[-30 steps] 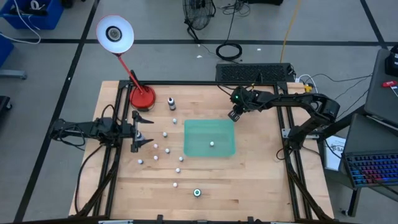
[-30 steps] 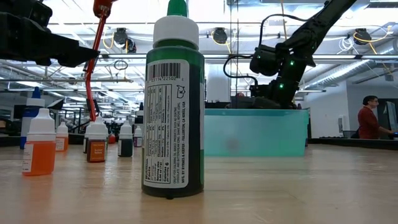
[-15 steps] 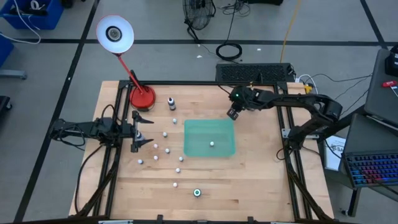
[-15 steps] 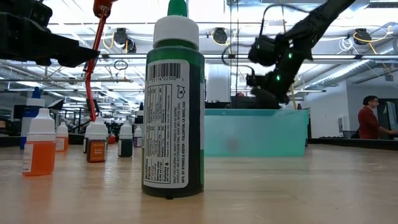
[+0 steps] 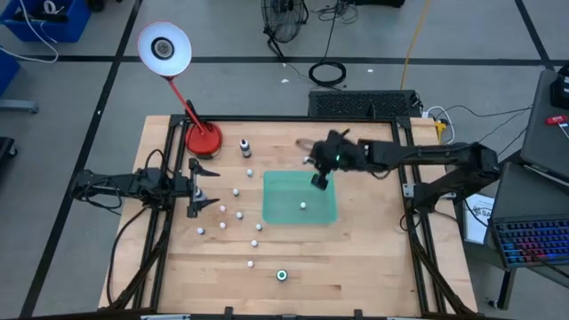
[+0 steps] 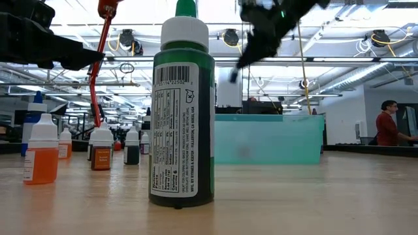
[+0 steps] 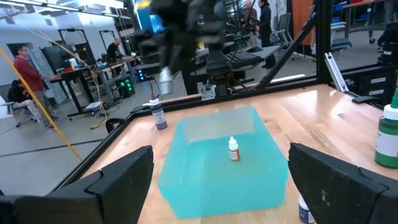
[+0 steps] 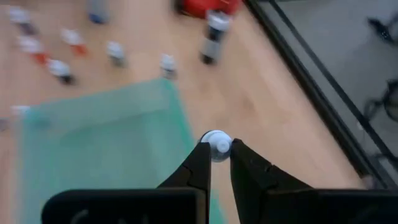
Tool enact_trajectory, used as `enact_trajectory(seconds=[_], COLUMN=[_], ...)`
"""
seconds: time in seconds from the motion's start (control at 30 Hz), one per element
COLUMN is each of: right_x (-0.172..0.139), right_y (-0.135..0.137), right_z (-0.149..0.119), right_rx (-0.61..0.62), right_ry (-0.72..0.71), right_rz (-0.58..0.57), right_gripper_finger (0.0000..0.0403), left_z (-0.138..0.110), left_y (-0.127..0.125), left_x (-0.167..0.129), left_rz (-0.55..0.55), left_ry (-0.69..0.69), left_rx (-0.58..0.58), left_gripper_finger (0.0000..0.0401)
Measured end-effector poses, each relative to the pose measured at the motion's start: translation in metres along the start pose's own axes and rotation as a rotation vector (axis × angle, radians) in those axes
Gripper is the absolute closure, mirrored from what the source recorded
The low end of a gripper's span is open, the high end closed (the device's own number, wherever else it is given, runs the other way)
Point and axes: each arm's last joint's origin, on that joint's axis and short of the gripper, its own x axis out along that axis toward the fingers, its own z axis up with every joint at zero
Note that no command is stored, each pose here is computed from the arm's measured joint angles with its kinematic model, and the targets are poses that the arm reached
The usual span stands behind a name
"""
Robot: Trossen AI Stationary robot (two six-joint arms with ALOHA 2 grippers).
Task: Pick & Place food coloring
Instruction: Put the small blue food coloring bottle into the blue bin
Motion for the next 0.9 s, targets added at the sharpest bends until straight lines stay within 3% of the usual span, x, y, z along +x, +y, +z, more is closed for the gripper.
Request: enact_trajectory(seconds=[0.13, 0.23, 0.63, 0.9], right_x=[0.003, 0.017, 0.083, 0.102], right_y=[0.034, 0.047, 0.071, 0.077], right_z=[0.011, 0.004, -0.041, -0.055], right_rx=[-0.083, -0.116, -0.156, -0.157], right_ry=[0.072, 0.156, 0.428, 0.49], right_rz=[0.053, 0.065, 0.036, 0.074], right_gripper_finger=[0.0376, 0.0376, 0.0376, 0.0376], left_z=[0.0, 0.0, 0.0, 0.0], left_y=[0.0, 0.0, 0.0, 0.0], left_x=[0.0, 0.0, 0.0, 0.0], left_rz=[-0.001, -0.001, 0.0, 0.0], left_ry=[0.001, 0.001, 0.0, 0.001], left_rx=[0.0, 0.0, 0.0, 0.0], left_gripper_finger=[0.0036, 0.0036, 0.0036, 0.0036])
